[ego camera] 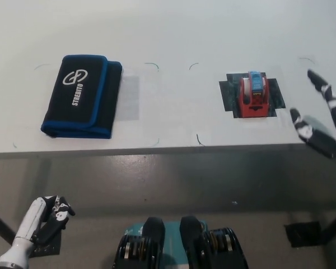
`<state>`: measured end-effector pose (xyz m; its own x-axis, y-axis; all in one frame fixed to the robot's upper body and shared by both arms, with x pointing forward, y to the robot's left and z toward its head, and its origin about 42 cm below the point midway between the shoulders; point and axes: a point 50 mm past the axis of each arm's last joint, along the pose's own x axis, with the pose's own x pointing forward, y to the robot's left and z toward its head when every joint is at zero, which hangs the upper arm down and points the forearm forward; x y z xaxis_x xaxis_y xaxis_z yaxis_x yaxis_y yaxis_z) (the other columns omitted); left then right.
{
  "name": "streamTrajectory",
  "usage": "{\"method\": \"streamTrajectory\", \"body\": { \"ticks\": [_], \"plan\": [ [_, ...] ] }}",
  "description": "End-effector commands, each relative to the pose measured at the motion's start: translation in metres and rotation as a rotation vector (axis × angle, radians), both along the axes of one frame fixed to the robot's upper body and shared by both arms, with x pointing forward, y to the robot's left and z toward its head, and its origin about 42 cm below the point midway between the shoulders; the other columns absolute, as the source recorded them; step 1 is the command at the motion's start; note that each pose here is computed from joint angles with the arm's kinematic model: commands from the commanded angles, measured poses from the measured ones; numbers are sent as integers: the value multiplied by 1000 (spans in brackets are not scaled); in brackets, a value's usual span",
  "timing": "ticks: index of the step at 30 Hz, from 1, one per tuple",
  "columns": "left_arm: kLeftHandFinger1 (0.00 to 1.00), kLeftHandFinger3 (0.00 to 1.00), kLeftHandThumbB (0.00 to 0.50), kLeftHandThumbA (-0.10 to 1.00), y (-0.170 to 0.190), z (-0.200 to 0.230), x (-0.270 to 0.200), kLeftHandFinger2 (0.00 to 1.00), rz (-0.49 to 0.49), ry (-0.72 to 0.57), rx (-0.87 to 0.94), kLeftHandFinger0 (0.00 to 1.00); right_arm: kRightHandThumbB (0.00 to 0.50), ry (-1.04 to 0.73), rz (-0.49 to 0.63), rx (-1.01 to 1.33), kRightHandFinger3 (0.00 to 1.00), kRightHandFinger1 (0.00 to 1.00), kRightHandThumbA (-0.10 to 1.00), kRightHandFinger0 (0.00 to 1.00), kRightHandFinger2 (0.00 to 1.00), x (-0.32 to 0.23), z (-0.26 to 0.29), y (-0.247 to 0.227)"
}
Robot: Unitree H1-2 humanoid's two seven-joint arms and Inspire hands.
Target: Use the right hand to move the tape on the right hand side to the notebook on the left hand side
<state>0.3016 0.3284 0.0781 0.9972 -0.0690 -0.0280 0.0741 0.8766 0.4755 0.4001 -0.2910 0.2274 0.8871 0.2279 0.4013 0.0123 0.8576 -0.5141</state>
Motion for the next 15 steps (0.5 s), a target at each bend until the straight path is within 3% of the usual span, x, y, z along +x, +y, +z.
{"method": "streamTrajectory", "body": {
  "ticks": [1, 3, 4, 5, 7, 11, 13, 15],
  "plan": [
    [45, 313, 228, 468, 2, 16, 10, 176, -18, -59, 17, 57, 380, -70, -5, 12, 1000, 1000, 547, 1000, 1000, 19, 37, -4],
    [44, 311, 227, 469, 3, 16, 11, 174, -20, -62, 16, 56, 405, -83, -11, 10, 1000, 1000, 553, 1000, 1000, 23, 43, -3],
    [48, 311, 224, 459, 3, 17, 11, 179, -20, -65, 14, 63, 454, -98, -20, -4, 1000, 1000, 615, 1000, 1000, 26, 51, 1],
    [55, 312, 225, 459, 3, 18, 11, 183, -20, -63, 11, 74, 467, -109, -14, -3, 1000, 1000, 625, 1000, 1000, 30, 58, 5],
    [66, 317, 225, 471, 3, 17, 12, 192, -14, -65, 17, 86, 442, -137, 30, 22, 1000, 1000, 581, 1000, 1000, 36, 70, 13],
    [44, 309, 215, 465, 2, 20, 13, 170, -17, -77, 24, 66, 437, -151, 48, 39, 1000, 1000, 565, 1000, 1000, 41, 80, 19],
    [19, 300, 198, 431, 2, 20, 13, 152, -18, -74, 15, 36, 417, -171, 46, 33, 1000, 1000, 585, 1000, 1000, 52, 93, 25],
    [13, 302, 192, 414, 2, 20, 13, 151, -19, -78, 19, 28, 439, -158, 36, 36, 1000, 1000, 629, 1000, 1000, 60, 99, 27]
  ]
}}
